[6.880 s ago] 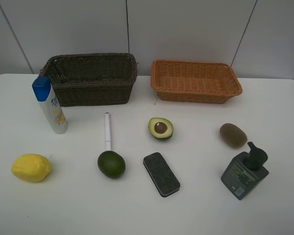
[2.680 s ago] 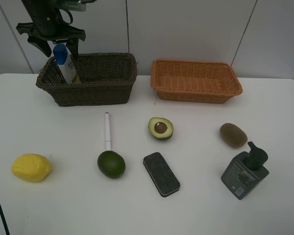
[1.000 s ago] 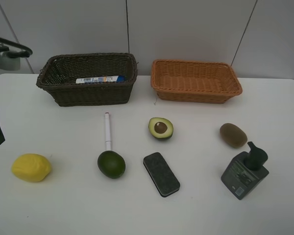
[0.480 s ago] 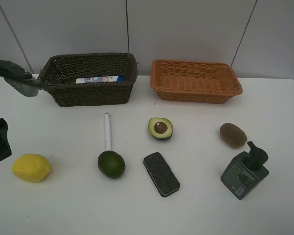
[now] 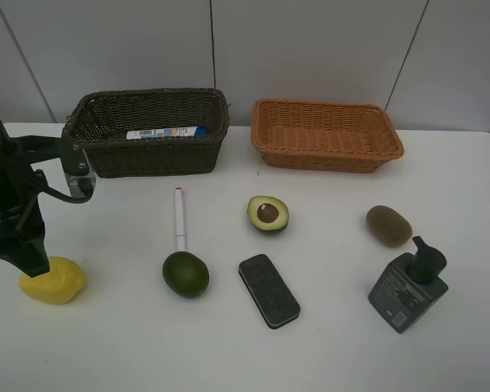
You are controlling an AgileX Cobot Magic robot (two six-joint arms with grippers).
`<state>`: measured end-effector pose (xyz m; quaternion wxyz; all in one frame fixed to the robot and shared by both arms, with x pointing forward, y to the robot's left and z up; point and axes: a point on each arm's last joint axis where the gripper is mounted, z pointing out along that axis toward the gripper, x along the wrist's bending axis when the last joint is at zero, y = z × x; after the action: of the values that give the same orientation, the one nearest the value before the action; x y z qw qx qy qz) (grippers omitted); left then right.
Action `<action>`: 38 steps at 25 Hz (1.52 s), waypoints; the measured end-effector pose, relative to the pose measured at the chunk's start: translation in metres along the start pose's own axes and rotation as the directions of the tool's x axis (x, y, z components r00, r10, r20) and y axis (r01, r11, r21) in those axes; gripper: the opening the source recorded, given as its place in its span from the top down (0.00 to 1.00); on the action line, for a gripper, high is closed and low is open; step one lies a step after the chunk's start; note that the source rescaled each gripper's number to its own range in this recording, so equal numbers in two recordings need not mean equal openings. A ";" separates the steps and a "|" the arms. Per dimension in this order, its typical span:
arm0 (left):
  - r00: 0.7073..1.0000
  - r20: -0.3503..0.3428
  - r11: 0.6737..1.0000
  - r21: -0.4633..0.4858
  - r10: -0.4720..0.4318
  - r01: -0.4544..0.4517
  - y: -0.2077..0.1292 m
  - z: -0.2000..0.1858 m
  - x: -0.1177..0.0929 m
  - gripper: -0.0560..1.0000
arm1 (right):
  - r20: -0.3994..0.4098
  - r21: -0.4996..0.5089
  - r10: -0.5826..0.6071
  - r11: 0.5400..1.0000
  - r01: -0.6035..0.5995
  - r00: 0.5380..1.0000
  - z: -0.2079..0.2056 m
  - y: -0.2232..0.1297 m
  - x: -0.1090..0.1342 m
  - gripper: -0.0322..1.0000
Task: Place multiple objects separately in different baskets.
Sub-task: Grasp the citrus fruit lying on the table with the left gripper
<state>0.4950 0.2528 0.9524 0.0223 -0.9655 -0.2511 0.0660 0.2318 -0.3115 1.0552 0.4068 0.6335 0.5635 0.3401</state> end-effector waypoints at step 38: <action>0.990 0.061 0.990 0.044 0.129 -0.131 0.015 0.067 0.020 0.00 | 0.000 0.000 0.000 1.000 0.000 1.000 0.000 0.000 0.000 0.02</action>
<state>0.5107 0.2503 0.8829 0.0336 -0.9766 -0.1866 0.1014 0.2318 -0.3115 1.0552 0.4068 0.6335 0.5635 0.3401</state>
